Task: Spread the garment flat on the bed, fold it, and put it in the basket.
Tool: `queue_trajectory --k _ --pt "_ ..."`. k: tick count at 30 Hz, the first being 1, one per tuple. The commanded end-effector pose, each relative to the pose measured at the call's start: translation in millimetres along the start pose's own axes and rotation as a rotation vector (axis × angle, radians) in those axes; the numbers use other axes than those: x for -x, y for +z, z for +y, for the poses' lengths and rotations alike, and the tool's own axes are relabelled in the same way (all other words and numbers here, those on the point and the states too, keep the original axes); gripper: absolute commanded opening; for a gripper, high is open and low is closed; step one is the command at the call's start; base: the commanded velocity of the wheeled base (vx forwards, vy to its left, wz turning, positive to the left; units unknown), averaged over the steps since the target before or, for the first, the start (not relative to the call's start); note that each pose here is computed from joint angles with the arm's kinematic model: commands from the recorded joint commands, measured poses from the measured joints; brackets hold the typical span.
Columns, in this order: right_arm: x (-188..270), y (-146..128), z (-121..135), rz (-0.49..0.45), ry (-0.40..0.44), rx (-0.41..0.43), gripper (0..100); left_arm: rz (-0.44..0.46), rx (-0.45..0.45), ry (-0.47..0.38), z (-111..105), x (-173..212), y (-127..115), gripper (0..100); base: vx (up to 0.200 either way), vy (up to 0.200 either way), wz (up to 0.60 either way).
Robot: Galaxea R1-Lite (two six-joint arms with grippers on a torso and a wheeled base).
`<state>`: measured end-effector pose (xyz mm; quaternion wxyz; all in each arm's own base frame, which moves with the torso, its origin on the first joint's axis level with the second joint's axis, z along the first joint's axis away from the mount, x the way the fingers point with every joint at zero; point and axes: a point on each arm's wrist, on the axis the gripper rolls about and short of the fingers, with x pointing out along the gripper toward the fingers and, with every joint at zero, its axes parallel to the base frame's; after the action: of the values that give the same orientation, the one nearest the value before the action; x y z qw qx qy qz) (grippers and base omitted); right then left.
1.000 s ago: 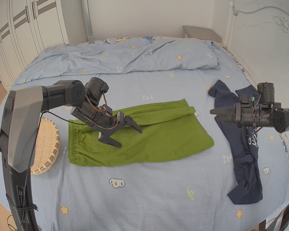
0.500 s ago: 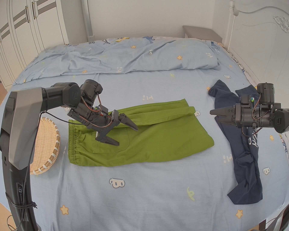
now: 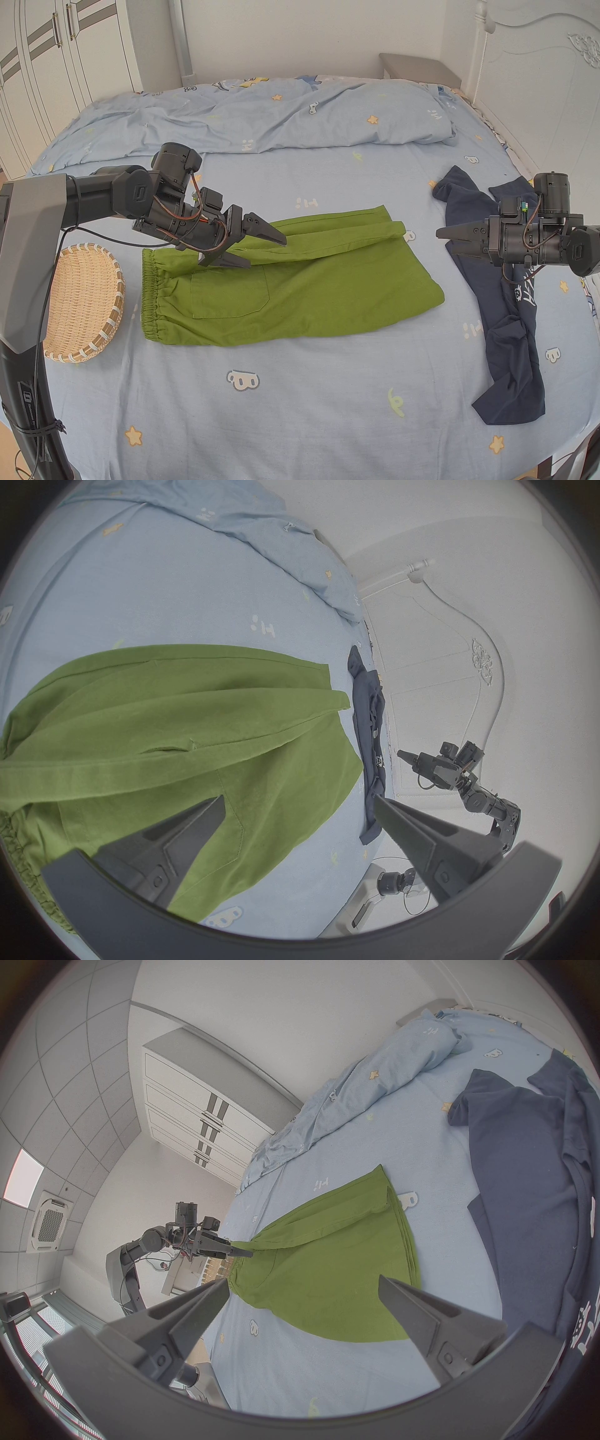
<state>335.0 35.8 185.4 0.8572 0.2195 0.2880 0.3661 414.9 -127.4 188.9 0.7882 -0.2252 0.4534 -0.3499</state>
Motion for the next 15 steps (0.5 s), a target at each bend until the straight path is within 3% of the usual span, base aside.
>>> queue_trajectory --k 1,15 --pt "0 0 0 0.001 0.0 -0.001 100 0.01 0.01 0.005 5 -5 -1 100 0.0 0.0 0.0" --pt "0 0 1 0.001 0.001 0.002 100 -0.033 0.112 0.004 25 -17 17 100 0.0 0.0 0.0"
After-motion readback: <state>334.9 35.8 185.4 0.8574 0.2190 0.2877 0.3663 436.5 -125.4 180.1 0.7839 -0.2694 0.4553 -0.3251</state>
